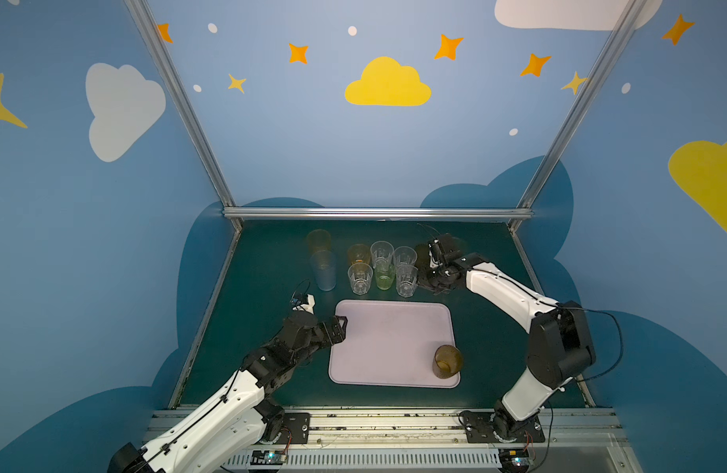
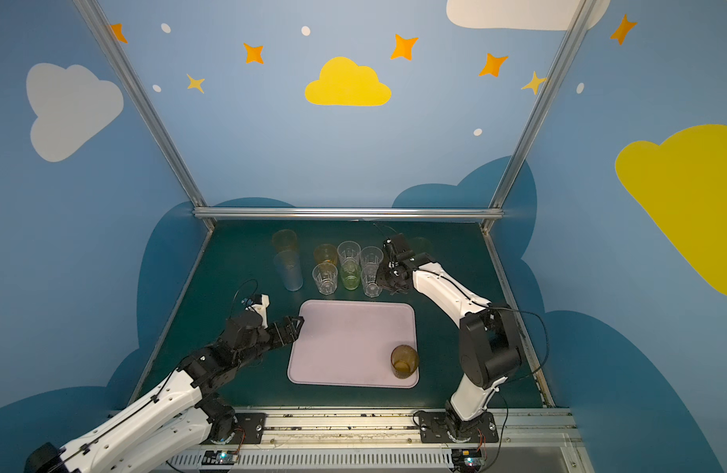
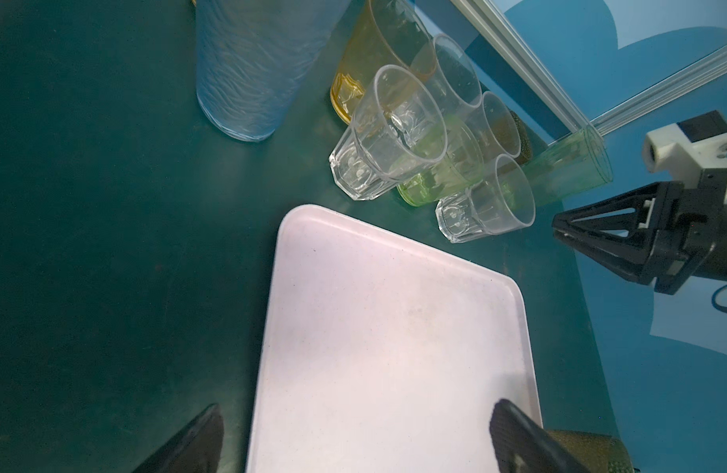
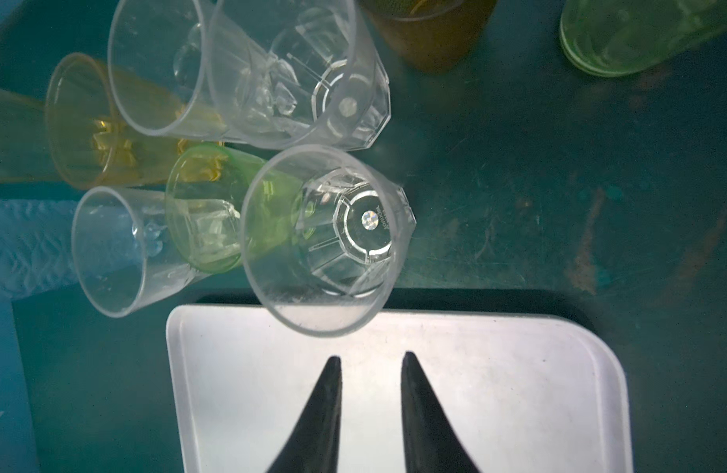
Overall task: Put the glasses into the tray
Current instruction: 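Move the open right gripper back to the clear faceted glasses, then close the right gripper on a clear faceted glass rim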
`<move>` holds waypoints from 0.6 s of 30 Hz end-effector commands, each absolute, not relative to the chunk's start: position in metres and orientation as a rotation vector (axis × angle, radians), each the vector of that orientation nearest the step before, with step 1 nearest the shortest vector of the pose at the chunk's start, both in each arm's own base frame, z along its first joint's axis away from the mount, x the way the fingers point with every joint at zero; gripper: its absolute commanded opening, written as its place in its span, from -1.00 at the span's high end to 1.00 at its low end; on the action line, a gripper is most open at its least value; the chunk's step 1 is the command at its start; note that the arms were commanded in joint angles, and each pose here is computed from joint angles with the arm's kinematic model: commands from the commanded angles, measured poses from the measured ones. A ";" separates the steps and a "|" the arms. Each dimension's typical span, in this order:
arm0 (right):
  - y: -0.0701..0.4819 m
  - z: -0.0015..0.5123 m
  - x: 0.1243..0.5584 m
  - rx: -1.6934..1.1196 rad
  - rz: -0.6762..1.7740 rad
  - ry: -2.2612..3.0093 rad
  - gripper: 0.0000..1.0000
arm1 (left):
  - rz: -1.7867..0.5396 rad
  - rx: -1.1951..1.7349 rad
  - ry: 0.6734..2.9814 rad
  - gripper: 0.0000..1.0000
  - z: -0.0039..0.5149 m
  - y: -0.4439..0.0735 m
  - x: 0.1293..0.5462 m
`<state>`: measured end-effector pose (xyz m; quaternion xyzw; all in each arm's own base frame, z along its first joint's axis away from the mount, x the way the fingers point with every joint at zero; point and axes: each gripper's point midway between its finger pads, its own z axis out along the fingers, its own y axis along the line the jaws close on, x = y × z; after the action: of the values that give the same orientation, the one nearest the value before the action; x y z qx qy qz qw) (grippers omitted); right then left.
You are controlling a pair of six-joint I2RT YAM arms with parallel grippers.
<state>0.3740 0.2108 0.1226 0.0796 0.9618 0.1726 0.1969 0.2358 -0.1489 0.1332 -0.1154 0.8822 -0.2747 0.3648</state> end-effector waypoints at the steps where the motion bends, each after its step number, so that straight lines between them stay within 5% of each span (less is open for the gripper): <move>1: 0.211 0.125 0.387 0.247 0.483 2.675 0.54 | -0.710 -0.291 2.256 -0.99 0.132 -0.148 0.237; 18: 0.213 0.114 0.404 0.297 0.521 2.668 0.72 | -0.716 -0.294 2.278 -0.99 0.124 -0.150 0.237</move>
<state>0.3948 0.2085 0.1081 0.1011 0.9600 0.1737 0.1949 0.2366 -0.1485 0.1273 -0.1173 0.8830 -0.2753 0.3616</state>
